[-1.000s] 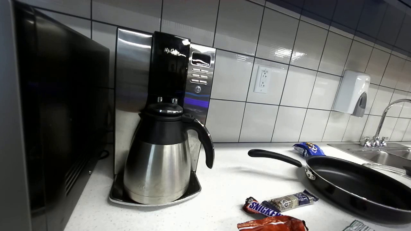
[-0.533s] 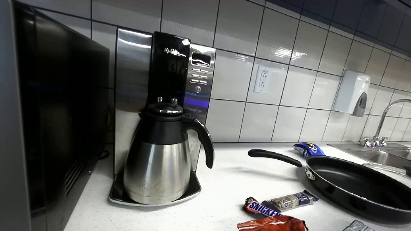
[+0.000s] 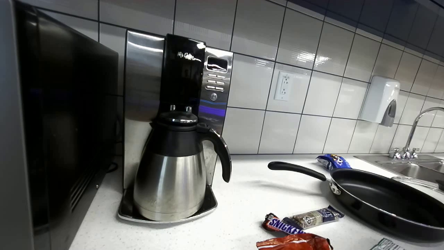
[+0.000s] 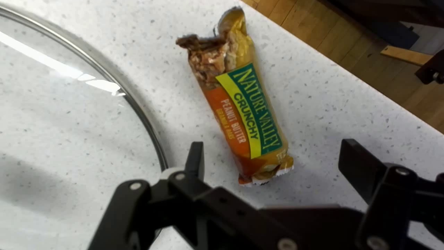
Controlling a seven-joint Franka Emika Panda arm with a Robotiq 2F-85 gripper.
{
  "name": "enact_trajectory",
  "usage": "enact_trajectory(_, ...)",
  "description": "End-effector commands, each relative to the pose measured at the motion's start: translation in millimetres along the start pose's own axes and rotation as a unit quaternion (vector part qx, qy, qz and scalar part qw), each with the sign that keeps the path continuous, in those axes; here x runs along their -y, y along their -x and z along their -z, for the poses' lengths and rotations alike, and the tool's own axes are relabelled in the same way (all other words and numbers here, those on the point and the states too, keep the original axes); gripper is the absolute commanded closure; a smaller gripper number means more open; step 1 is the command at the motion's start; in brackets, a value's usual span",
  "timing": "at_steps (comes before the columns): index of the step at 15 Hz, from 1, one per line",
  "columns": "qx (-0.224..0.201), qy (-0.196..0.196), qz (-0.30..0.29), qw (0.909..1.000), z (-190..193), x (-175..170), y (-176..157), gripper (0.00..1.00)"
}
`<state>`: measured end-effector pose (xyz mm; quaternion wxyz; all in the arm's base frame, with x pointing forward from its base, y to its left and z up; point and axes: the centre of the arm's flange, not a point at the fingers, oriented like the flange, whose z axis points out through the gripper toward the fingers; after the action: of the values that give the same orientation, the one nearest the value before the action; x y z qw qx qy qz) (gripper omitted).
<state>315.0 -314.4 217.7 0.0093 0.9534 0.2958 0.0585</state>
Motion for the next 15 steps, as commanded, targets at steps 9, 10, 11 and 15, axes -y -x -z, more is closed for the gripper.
enact_trajectory(9,0.025,0.005,0.036,0.9990,-26.2,3.0,9.3,0.00)
enact_trajectory(10,0.026,0.009,0.037,0.9989,-25.0,2.6,9.4,0.00)
enact_trajectory(11,0.027,0.012,0.038,0.9989,-24.7,1.7,9.6,0.00)
enact_trajectory(15,0.029,0.012,0.036,0.9989,-26.4,1.4,9.6,0.26)
